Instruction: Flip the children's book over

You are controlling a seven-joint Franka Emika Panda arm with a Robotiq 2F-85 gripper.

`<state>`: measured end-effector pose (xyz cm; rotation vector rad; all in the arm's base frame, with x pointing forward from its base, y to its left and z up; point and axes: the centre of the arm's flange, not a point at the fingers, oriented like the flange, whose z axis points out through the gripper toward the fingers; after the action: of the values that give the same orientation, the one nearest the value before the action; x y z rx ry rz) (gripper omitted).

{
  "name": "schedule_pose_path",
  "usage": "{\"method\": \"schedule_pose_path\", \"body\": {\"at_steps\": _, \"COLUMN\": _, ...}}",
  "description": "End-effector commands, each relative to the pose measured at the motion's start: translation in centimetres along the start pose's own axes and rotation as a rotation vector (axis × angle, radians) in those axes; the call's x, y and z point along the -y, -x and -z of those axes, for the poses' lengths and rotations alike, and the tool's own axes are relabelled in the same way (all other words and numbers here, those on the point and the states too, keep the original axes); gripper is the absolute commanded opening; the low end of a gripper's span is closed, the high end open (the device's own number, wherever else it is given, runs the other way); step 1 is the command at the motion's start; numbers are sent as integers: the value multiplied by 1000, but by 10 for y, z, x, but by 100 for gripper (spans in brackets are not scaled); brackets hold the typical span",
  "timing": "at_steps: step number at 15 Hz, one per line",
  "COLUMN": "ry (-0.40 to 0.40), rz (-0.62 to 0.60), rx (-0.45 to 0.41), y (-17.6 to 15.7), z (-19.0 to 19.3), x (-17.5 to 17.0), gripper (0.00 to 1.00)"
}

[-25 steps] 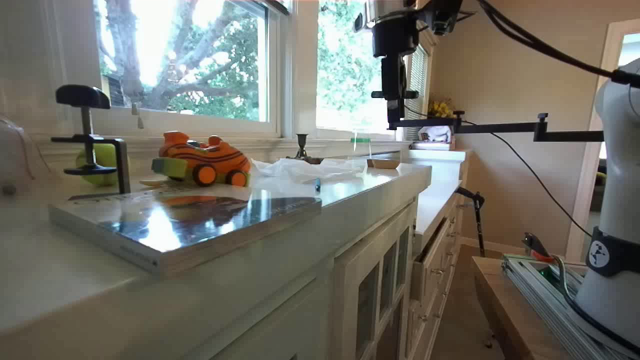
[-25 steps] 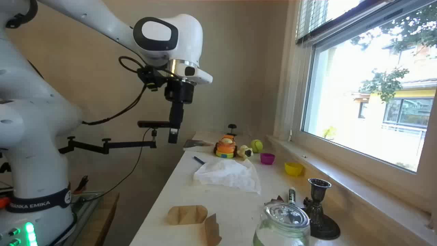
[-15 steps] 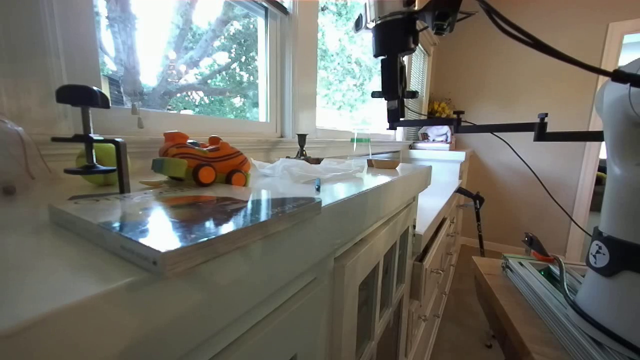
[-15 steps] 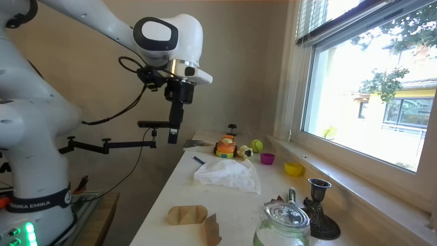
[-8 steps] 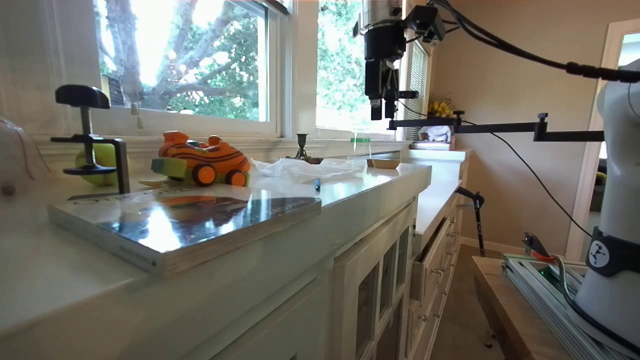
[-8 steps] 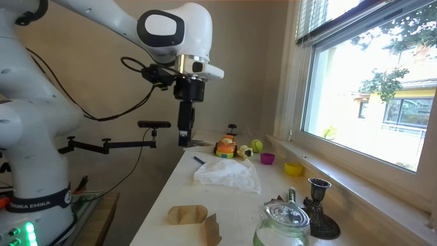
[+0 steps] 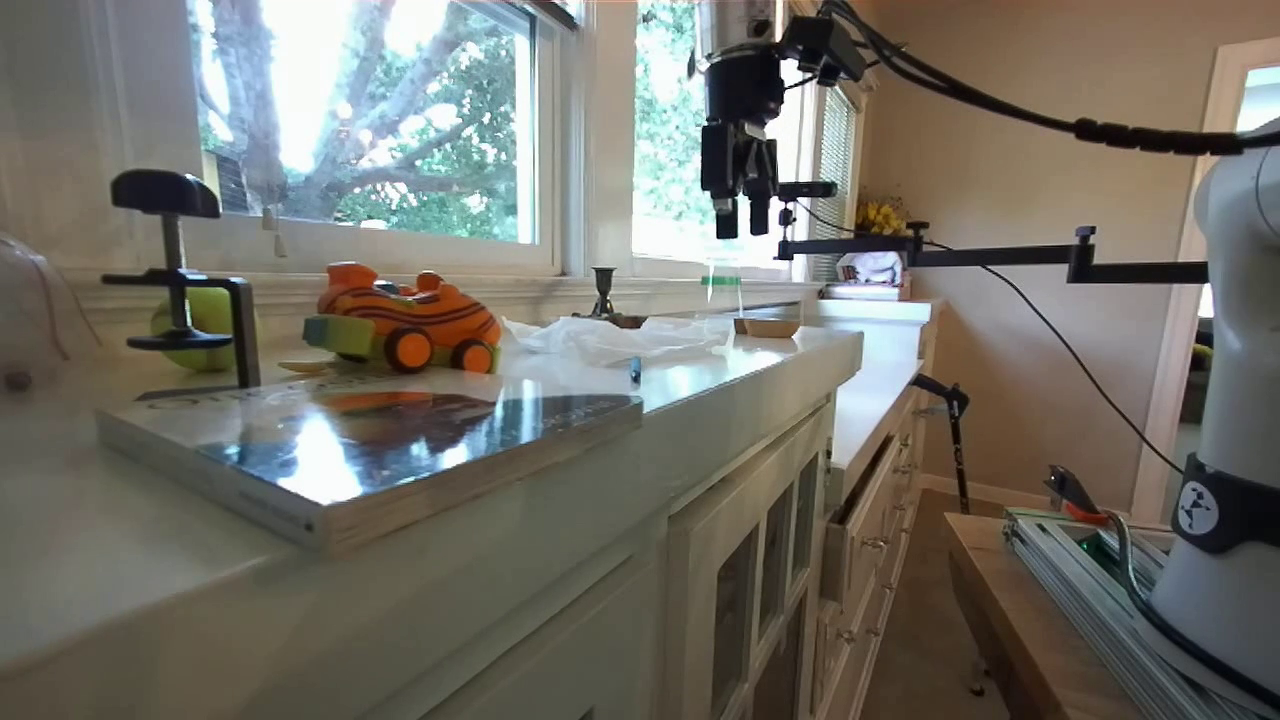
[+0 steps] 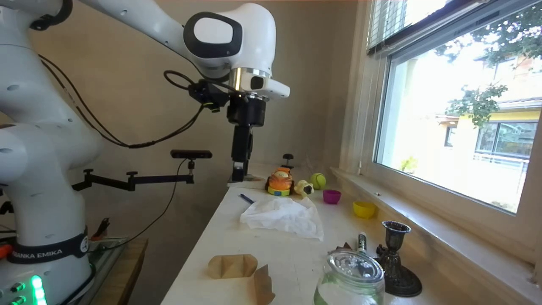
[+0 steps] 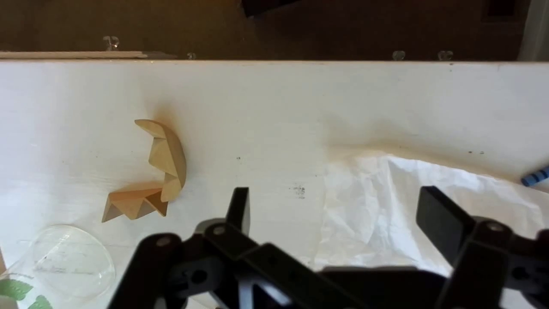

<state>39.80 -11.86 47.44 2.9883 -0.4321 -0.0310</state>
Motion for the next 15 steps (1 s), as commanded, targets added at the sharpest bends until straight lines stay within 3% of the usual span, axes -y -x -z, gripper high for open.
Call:
{"method": "schedule_pose_path", "body": {"at_steps": 1, "ry": 3, "rz": 38, "rx": -36, "y": -4, "z": -3, "x": 3, "gripper": 100}}
{"method": "schedule_pose_path", "body": {"at_steps": 7, "ry": -46, "rz": 118, "rx": -187, "y": -43, "z": 8, "x": 15, "gripper": 100}}
{"method": "schedule_pose_path", "body": {"at_steps": 15, "ry": -123, "rz": 219, "rx": -232, "y": -64, "z": 17, "x": 47, "gripper": 100}}
